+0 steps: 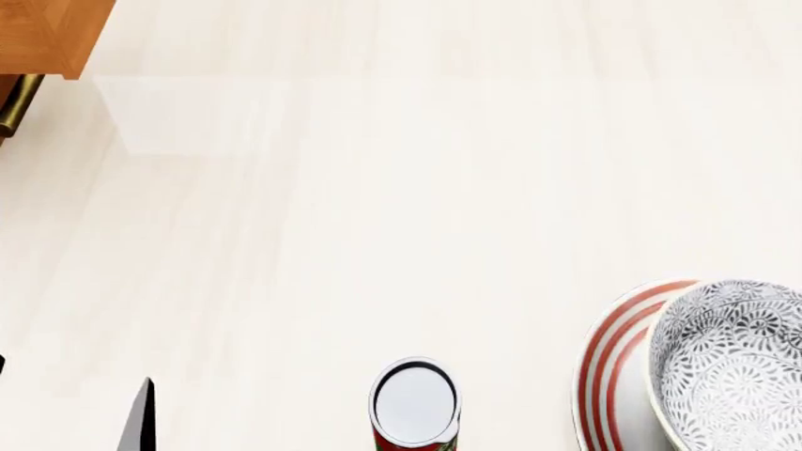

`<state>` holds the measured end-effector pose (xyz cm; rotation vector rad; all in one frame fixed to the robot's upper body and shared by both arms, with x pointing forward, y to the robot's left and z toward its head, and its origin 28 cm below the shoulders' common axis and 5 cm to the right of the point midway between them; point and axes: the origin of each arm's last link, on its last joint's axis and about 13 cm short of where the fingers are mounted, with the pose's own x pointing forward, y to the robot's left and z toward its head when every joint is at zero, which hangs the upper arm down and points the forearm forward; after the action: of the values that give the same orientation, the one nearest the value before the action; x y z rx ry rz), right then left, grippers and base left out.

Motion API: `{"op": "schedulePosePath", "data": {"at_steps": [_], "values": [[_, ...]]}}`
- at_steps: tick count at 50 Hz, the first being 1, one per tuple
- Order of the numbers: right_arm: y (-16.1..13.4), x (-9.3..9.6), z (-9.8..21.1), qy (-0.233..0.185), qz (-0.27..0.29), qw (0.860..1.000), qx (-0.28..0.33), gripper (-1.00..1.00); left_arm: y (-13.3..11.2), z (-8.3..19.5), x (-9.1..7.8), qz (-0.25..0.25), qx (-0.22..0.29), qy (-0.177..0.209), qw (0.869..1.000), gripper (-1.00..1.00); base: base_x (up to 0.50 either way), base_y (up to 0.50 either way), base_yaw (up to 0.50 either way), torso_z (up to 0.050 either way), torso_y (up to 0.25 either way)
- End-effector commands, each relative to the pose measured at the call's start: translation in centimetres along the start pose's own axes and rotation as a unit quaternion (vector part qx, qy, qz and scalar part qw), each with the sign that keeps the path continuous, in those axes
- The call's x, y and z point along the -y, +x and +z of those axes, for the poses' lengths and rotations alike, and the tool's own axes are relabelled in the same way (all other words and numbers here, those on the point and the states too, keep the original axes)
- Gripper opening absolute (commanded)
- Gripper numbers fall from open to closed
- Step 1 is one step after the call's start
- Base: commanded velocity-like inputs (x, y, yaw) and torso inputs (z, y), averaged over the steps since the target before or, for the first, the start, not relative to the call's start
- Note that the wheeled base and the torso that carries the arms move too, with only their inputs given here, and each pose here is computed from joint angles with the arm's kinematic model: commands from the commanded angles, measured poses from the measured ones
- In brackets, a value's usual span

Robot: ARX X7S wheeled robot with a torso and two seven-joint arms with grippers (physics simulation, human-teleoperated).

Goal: Put the bowl on the plate.

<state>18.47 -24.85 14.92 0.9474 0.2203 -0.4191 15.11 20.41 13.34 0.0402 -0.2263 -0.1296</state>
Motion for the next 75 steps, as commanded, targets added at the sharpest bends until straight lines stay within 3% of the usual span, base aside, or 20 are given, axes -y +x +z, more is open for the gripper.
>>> {"op": "schedulePosePath", "data": {"at_steps": [1,22,30,39,49,52,57,63,68,70,75], "values": [[-1.6,-0.1,0.6,0.006,0.015,1.000,0.019,1.00,0.3,0.3,-0.1,0.000,0.013,-0.012,1.000,1.00,0.00,0.00,0.00,0.000,0.000],[-5.6,0.2,1.6,0.002,0.034,0.998,0.043,1.00,0.0,0.8,-0.1,-0.002,0.021,-0.014,1.000,1.00,0.00,0.00,0.00,0.000,0.000],[-7.2,-0.6,1.5,-0.001,0.062,0.997,0.050,1.00,0.0,0.9,-0.1,-0.001,0.022,-0.015,1.000,1.00,0.00,0.00,0.00,0.000,0.000],[-9.8,-2.3,0.9,-0.052,0.145,0.984,0.095,1.00,-0.1,0.9,-0.1,-0.001,0.022,-0.015,1.000,1.00,0.00,0.00,0.00,0.000,0.000],[-11.7,-3.5,-0.1,-0.112,0.159,0.973,0.125,1.00,-0.1,1.1,-0.2,-0.001,0.024,-0.016,1.000,1.00,0.00,0.00,0.00,0.000,0.000],[-12.0,-3.6,-0.5,-0.110,0.175,0.970,0.128,1.00,-0.2,1.2,-0.2,0.000,0.025,-0.016,1.000,1.00,0.00,0.00,0.00,0.000,0.000],[-12.4,-4.2,-1.5,-0.157,0.181,0.962,0.135,1.00,-0.2,1.2,-0.1,-0.001,0.025,-0.015,1.000,1.00,0.00,0.00,0.00,0.000,0.000],[-12.2,-4.2,-2.5,-0.261,0.153,0.937,0.175,1.00,-0.2,1.4,-0.2,-0.001,0.026,-0.016,1.000,1.00,0.00,0.00,0.00,0.000,0.000],[-11.7,-4.3,-3.0,-0.342,0.133,0.908,0.204,1.00,-0.2,1.4,-0.2,-0.001,0.027,-0.015,1.000,1.00,0.00,0.00,0.00,0.000,0.000],[-12.0,-5.4,-2.5,-0.416,0.098,0.874,0.234,1.00,-0.2,1.4,-0.2,0.000,0.027,-0.016,1.000,1.00,0.00,0.00,0.00,0.000,0.000],[-12.2,-6.9,-3.0,-0.461,0.099,0.842,0.262,1.00,-0.2,1.4,-0.2,-0.001,0.027,-0.016,1.000,1.00,0.00,0.00,0.00,0.000,0.000]]}}
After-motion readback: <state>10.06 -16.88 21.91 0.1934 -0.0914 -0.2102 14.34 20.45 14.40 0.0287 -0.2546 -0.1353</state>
